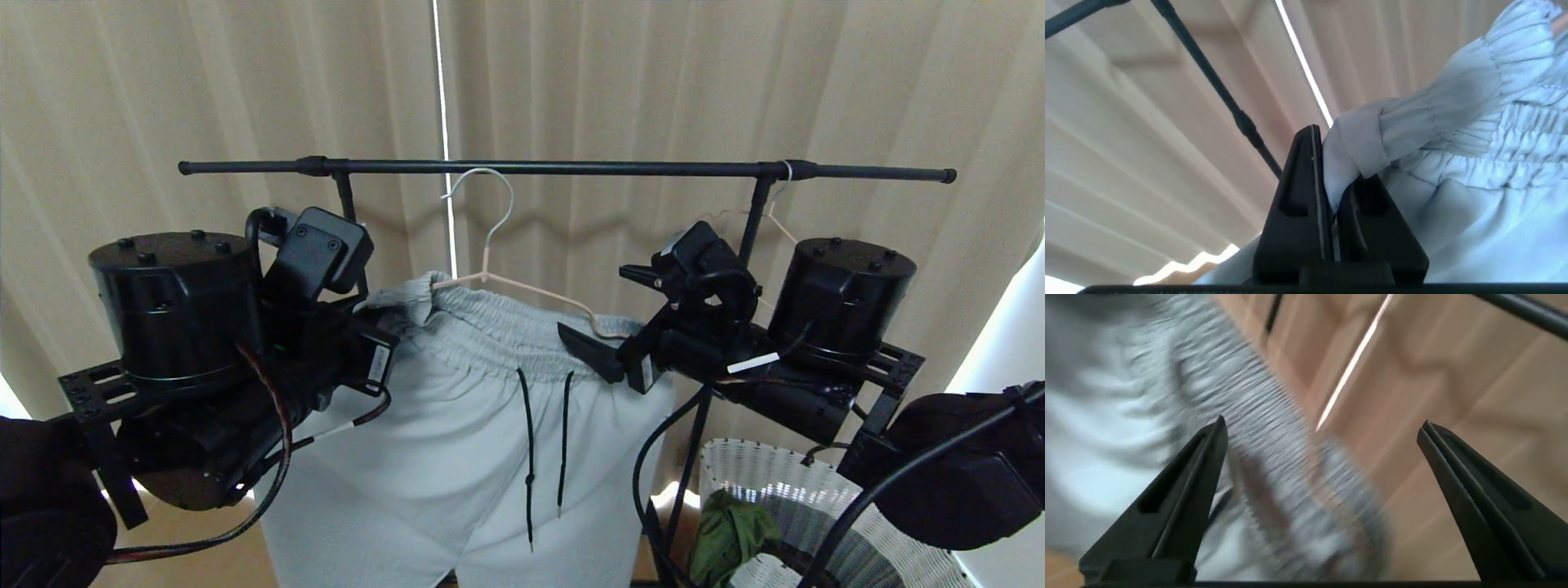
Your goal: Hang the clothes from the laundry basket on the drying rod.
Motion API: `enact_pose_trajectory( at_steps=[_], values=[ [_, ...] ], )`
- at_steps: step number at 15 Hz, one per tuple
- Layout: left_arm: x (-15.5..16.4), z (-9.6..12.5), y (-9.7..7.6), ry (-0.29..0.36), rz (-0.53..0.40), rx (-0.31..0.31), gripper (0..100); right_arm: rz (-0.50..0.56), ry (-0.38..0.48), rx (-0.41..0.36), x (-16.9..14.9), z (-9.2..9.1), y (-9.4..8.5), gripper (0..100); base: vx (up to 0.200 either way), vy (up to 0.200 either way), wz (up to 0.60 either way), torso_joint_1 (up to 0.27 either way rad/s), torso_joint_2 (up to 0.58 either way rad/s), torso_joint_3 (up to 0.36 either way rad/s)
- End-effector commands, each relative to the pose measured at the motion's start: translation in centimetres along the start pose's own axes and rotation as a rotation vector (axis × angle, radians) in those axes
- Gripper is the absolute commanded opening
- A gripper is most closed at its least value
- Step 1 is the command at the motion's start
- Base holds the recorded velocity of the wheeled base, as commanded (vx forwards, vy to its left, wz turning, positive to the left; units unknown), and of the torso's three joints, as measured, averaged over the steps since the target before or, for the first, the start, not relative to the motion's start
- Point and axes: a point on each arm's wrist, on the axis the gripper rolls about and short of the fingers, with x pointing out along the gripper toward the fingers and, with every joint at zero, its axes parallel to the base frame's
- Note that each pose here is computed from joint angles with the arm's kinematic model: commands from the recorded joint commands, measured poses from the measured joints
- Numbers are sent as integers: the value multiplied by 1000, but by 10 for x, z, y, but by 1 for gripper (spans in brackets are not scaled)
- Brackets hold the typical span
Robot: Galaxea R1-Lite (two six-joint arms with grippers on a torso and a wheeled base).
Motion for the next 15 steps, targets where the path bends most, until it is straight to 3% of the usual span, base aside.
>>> enact_pose_trajectory(
  at_steps=[1,5,10,11,15],
  values=[
    [-2,0,0,-2,-3,0,0,-6,-2,-1,5,-1,-2,100,0,0,0,0,0,0],
    [-8,4,-9,-47,-35,-9,0,-2,7,0,5,-3,-1,100,0,0,0,0,0,0],
    [-11,3,-14,-55,-57,-4,0,7,7,0,7,-4,3,100,0,0,0,0,0,0],
    [-12,3,-14,-60,-56,-7,0,11,8,0,7,-4,4,0,0,0,0,0,0,0],
    [-12,1,-14,-62,-56,-3,0,11,10,2,7,-5,4,0,0,0,0,0,0,0]
  ],
)
